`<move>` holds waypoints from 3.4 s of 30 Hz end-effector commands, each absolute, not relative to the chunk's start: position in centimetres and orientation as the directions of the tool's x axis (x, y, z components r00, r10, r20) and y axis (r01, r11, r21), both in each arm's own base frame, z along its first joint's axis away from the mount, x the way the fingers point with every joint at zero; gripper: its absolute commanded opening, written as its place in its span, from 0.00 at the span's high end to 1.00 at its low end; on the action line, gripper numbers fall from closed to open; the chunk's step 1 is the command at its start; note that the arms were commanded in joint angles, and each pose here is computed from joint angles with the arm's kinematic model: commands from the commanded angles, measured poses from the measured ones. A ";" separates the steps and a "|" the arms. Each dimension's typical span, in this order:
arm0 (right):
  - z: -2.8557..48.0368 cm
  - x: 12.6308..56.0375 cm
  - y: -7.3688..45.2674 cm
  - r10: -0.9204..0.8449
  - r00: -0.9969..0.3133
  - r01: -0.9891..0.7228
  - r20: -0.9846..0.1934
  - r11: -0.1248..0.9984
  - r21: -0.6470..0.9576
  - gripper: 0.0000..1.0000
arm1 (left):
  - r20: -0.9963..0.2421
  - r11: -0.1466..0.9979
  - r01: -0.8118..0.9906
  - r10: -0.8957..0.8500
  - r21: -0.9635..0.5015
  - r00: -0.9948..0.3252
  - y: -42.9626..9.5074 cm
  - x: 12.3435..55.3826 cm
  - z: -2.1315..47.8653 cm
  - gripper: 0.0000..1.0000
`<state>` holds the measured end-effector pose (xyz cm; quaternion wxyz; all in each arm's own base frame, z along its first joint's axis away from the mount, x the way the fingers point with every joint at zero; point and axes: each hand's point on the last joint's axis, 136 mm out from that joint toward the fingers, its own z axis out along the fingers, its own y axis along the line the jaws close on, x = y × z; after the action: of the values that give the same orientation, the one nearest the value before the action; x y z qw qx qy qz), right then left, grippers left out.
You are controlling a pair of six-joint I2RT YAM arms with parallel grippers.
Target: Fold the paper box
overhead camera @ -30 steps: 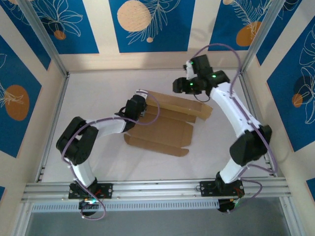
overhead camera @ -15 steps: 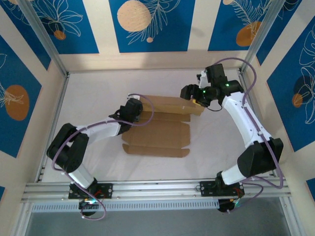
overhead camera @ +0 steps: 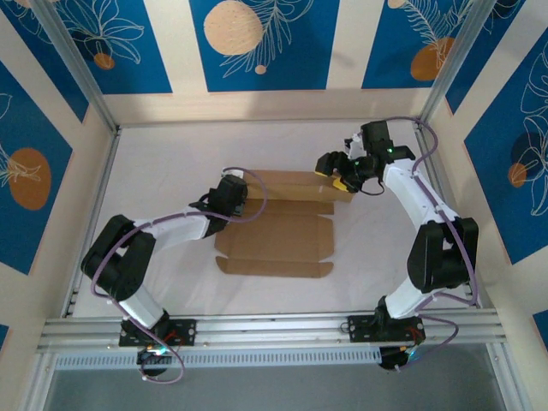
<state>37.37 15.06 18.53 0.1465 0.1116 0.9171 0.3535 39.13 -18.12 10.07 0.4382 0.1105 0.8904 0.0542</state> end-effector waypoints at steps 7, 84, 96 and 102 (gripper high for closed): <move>19.7 36.9 18.6 0.305 -0.947 0.063 -0.102 0.486 0.871 0.35 | -0.756 0.968 0.166 0.252 0.190 -0.605 -18.0 38.5 9.6 1.00; 4.3 35.3 9.3 0.445 -0.893 0.375 -0.071 0.822 0.429 0.51 | -0.747 0.961 0.216 0.272 0.174 -0.607 -18.8 38.5 10.3 1.00; 3.1 35.4 12.9 0.372 -0.928 0.308 -0.017 0.793 0.525 0.45 | -0.747 0.970 0.195 0.236 0.144 -0.621 -18.8 38.3 9.9 1.00; 6.4 36.0 14.3 0.379 -0.923 0.245 -0.063 0.707 0.663 0.47 | -0.745 0.972 0.192 0.227 0.134 -0.628 -18.8 38.2 9.6 1.00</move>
<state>35.46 12.08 3.32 0.0784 0.1921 0.9417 0.2649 38.82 -18.51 9.83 0.4283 0.1078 0.8967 0.0300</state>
